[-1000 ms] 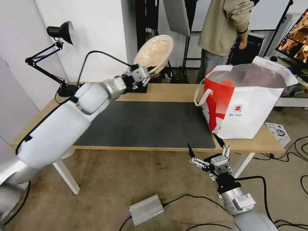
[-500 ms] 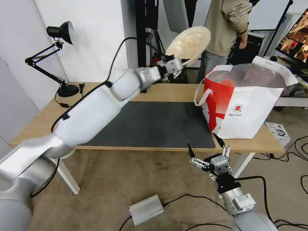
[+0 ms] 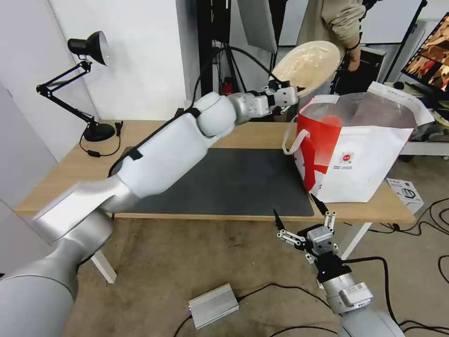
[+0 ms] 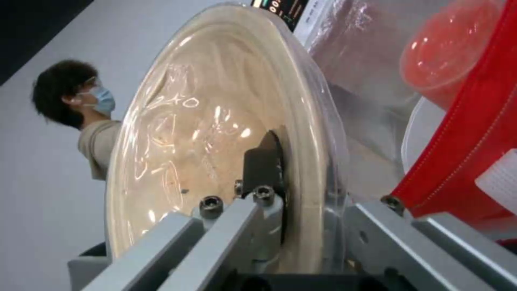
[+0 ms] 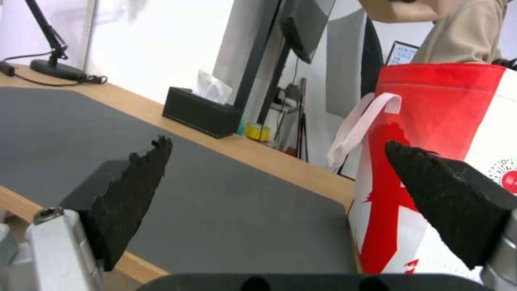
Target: Pick up the trash from the table and place it into the takeout bag.
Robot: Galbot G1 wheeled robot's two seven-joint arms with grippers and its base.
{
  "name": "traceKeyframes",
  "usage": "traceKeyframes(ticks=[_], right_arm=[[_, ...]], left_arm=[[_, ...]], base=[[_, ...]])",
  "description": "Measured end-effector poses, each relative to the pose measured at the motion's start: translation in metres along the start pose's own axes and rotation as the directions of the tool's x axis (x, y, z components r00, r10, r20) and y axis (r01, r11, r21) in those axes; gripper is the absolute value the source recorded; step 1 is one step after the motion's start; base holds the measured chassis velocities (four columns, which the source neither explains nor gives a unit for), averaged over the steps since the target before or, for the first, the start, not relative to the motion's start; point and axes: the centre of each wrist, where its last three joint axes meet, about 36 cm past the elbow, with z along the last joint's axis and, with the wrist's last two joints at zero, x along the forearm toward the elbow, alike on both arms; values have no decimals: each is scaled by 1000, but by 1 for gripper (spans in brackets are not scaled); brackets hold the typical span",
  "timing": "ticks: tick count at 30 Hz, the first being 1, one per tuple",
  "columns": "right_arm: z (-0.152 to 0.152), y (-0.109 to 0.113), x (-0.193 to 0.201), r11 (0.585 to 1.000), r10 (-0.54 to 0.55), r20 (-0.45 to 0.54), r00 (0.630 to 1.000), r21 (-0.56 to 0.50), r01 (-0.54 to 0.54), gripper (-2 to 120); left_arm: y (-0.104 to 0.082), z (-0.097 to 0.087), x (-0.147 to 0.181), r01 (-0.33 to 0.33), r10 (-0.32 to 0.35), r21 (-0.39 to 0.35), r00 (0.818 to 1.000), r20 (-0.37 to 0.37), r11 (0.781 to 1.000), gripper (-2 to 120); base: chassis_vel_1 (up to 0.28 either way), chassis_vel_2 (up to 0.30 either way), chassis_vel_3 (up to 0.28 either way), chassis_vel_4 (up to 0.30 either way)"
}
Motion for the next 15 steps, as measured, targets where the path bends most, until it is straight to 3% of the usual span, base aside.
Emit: traceKeyframes(ticks=[7,15], right_arm=[[0,0,0,1000,0,0,1000,0,0,100],[0,0,0,1000,0,0,1000,0,0,100]], left_arm=[[-6,-6,-14,-26,26,-39,1000,0,999,1],[-11,-21,-44,-42,44,-131,999,18,990,1]], base=[[0,0,0,0],[0,0,0,0]])
